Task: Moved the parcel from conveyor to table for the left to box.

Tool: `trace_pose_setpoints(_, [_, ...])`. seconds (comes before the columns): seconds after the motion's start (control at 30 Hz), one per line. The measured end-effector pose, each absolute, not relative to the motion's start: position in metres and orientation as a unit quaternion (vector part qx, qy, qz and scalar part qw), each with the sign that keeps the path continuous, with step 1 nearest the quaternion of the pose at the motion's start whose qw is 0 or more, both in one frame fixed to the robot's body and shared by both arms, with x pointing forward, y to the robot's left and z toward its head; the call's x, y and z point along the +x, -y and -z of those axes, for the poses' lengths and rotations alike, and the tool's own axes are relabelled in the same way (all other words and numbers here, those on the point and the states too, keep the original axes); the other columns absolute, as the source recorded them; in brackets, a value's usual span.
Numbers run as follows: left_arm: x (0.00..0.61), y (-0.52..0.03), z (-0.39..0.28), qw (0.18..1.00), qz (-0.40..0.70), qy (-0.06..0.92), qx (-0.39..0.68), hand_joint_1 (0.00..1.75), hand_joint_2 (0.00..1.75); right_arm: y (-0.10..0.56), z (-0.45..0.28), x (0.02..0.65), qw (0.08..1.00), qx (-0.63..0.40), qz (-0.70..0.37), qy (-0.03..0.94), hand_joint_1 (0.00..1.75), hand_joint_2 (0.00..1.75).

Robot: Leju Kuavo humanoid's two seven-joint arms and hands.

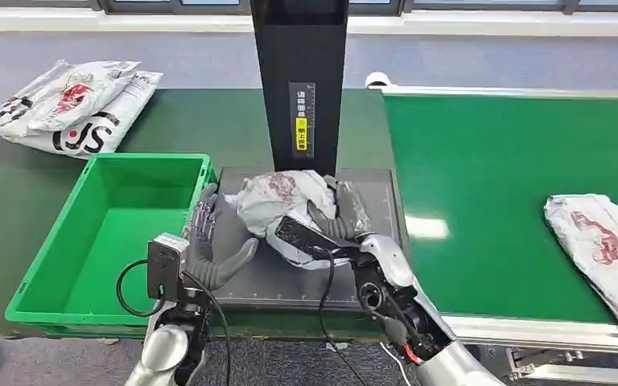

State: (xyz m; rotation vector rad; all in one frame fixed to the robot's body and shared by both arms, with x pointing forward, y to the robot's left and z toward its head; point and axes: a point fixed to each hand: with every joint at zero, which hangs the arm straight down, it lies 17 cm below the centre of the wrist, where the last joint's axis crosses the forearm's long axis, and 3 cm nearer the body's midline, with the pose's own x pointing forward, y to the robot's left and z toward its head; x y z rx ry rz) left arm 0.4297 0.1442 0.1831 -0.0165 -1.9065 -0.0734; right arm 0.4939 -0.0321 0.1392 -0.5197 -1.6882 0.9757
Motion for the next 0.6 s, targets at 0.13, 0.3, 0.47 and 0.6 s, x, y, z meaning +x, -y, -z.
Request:
trace_pose_setpoints(0.13, [0.429,-0.147,-0.183,0.579,0.03,0.815,-0.004,0.0,1.75,0.034,-0.115,0.488,0.541,-0.236,-0.433,0.681,0.0,1.75])
trace_pose_setpoints(0.3, [0.424,-0.15,-0.181,0.581,0.028,0.814,-0.001,0.0,1.75,0.04,-0.098,0.483,0.547,-0.249,-0.445,0.664,0.0,1.75])
trace_pose_setpoints(0.47, [0.421,-0.152,-0.179,0.583,0.025,0.812,0.001,0.0,1.75,0.043,-0.094,0.482,0.548,-0.252,-0.448,0.66,0.0,1.75])
trace_pose_setpoints(0.6, [0.42,-0.152,-0.178,0.583,0.026,0.812,0.002,0.0,1.75,0.043,-0.092,0.481,0.549,-0.251,-0.45,0.658,0.0,1.75])
